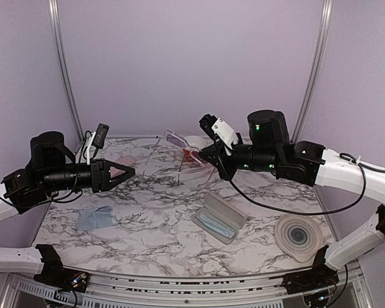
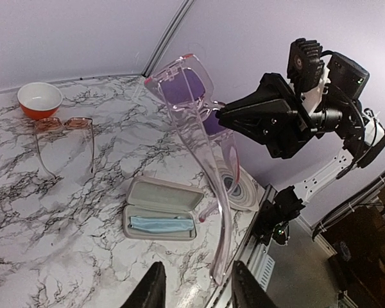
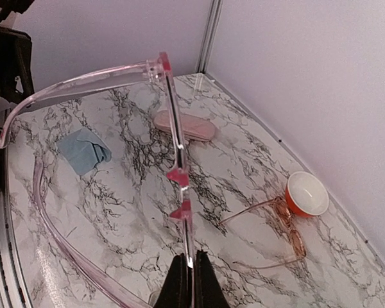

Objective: Organize the sunglasses
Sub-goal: Fold the right temple of the sunglasses on the sunglasses.

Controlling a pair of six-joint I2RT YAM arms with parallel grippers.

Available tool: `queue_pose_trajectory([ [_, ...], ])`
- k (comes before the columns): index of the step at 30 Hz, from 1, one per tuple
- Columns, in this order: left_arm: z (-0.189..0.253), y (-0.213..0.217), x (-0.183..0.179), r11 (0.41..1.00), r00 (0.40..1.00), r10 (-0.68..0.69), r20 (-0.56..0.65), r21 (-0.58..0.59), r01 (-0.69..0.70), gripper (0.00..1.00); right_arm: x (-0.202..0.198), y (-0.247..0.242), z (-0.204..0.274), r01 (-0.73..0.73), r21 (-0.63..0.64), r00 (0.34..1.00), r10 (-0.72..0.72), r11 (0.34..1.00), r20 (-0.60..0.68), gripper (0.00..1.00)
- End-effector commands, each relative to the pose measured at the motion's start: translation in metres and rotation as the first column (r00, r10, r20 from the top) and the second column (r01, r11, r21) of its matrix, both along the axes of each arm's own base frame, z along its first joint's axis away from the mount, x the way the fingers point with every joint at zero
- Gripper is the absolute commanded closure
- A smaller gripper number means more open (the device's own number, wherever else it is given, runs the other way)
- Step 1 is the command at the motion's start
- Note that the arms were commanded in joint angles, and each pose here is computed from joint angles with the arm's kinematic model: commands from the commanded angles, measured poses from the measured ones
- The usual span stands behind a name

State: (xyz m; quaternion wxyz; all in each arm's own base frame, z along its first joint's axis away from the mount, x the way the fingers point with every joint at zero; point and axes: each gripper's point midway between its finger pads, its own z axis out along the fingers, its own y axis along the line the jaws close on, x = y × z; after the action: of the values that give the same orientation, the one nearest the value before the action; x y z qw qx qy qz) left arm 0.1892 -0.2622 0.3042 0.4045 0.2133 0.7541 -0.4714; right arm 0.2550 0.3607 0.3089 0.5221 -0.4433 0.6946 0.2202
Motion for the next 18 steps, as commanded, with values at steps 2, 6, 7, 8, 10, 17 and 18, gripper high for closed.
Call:
queue_pose_trajectory([
  [2, 0.002, -0.007, -0.008, 0.998, 0.998, -0.058, -0.032, -0.026, 0.057, 0.70, -0.011, 0.007, 0.024, -0.023, 0.040, 0.997, 0.020, 0.999, 0.072, 1.00],
  [6, 0.001, -0.012, -0.010, 0.996, 0.996, -0.085, -0.040, -0.043, 0.083, 0.70, -0.012, 0.008, 0.028, -0.021, 0.052, 0.997, 0.017, 0.998, 0.072, 1.00],
  [7, 0.001, -0.013, -0.011, 0.995, 0.995, -0.093, -0.041, -0.047, 0.091, 0.70, -0.012, 0.008, 0.029, -0.021, 0.054, 0.997, 0.017, 0.998, 0.074, 1.00],
  [8, 0.001, -0.014, -0.012, 0.994, 0.994, -0.102, -0.042, -0.050, 0.099, 0.70, -0.011, 0.008, 0.029, -0.020, 0.055, 0.997, 0.016, 0.998, 0.074, 1.00],
  [10, -0.001, -0.015, -0.013, 0.993, 0.993, -0.110, -0.047, -0.050, 0.107, 0.69, -0.011, 0.009, 0.031, -0.021, 0.058, 0.997, 0.016, 0.998, 0.077, 1.00],
  [17, -0.010, -0.021, -0.015, 0.991, 0.990, -0.127, -0.063, -0.040, 0.124, 0.69, -0.016, 0.015, 0.033, -0.044, 0.060, 0.996, 0.039, 0.997, 0.081, 1.00],
  [18, -0.011, -0.022, -0.015, 0.991, 0.990, -0.129, -0.065, -0.039, 0.126, 0.69, -0.017, 0.016, 0.034, -0.045, 0.060, 0.996, 0.040, 0.997, 0.082, 1.00],
])
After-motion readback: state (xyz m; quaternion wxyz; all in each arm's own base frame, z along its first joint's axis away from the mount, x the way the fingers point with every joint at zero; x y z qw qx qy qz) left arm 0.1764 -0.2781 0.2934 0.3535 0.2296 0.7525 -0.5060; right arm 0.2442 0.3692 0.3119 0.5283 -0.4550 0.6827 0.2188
